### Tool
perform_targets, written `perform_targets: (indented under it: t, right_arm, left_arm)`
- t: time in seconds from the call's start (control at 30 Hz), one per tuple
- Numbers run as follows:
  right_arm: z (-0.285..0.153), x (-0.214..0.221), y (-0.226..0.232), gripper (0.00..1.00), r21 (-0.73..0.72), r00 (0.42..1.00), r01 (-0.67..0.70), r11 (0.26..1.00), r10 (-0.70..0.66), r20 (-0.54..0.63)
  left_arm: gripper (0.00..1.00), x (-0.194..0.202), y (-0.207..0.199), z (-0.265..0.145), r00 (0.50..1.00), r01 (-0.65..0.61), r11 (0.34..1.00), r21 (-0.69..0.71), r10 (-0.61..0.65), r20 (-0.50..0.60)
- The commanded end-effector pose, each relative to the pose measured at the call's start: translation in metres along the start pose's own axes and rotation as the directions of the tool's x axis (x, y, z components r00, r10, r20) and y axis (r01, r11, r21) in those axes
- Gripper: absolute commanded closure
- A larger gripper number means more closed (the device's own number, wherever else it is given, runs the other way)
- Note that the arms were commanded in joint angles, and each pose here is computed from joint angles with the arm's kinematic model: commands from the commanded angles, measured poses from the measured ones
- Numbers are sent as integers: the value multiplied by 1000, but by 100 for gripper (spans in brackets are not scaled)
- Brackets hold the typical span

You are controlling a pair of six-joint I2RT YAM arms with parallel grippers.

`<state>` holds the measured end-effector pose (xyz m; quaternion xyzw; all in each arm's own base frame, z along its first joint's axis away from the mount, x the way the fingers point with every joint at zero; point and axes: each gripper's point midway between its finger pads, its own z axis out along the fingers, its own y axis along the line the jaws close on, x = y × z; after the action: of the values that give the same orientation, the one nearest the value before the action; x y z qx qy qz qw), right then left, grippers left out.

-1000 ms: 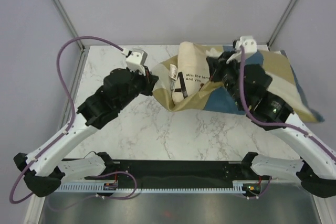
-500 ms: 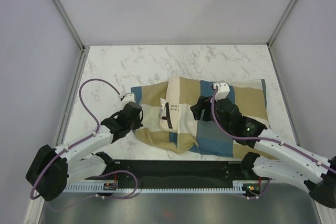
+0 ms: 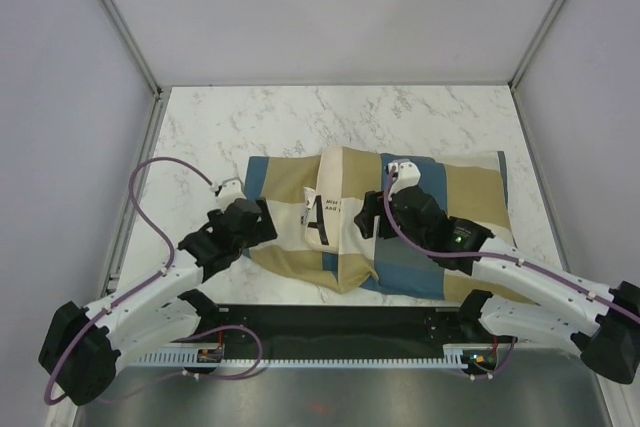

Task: Put the pillow into the pillowcase

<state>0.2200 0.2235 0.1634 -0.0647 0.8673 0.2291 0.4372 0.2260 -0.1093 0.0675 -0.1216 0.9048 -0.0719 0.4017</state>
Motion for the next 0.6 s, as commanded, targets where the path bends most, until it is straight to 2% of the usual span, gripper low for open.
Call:
perform_targets:
  t: [0.0, 0.07, 0.13, 0.17, 0.2, 0.27, 0.33, 0.37, 0.4, 0.5, 0.57]
  right_arm:
    - [-1, -18, 32, 20, -88, 999, 49, 995, -49, -2]
    - [13, -17, 36, 19, -72, 993, 112, 991, -115, -37]
    - [19, -36, 51, 19, -75, 990, 138, 988, -140, -20]
    - [35, -28, 50, 19, -45, 984, 165, 985, -168, -64]
    - [40, -45, 57, 7, -29, 983, 177, 984, -178, -36]
    - [64, -37, 56, 2, 33, 974, 214, 976, -211, -83]
    - [76, -50, 63, 2, 79, 968, 244, 967, -238, -74]
    - [92, -41, 62, 2, 103, 960, 268, 958, -257, -108]
    - [98, -56, 65, 2, 147, 965, 261, 954, -253, -70]
    - [125, -60, 60, 2, 237, 961, 277, 931, -268, -69]
    - [141, -49, 47, 2, 314, 947, 320, 894, -296, -121]
  left_arm:
    - [2, -30, -4, -9, 998, -8, 1000, -27, 10, 63]
    - [2, -35, -13, -10, 998, -25, 1000, -4, 26, 53]
    - [2, -31, -17, -6, 999, -37, 999, -3, 37, 27]
    - [2, -35, -20, -4, 999, -34, 999, 3, 34, 38]
    - [2, -37, -20, -1, 998, -35, 999, -6, 35, 49]
    - [1, -39, -19, 9, 998, -48, 998, -38, 49, 45]
    - [0, -44, -22, 19, 998, -44, 998, -38, 45, 40]
    - [0, -47, -16, 32, 999, -31, 997, -71, 33, 18]
    - [0, -49, -18, 39, 1000, -13, 998, -55, 13, 2]
    - [0, -56, -10, 63, 998, 33, 997, -74, -36, -45]
    - [2, -58, -10, 79, 996, 51, 996, -68, -55, -68]
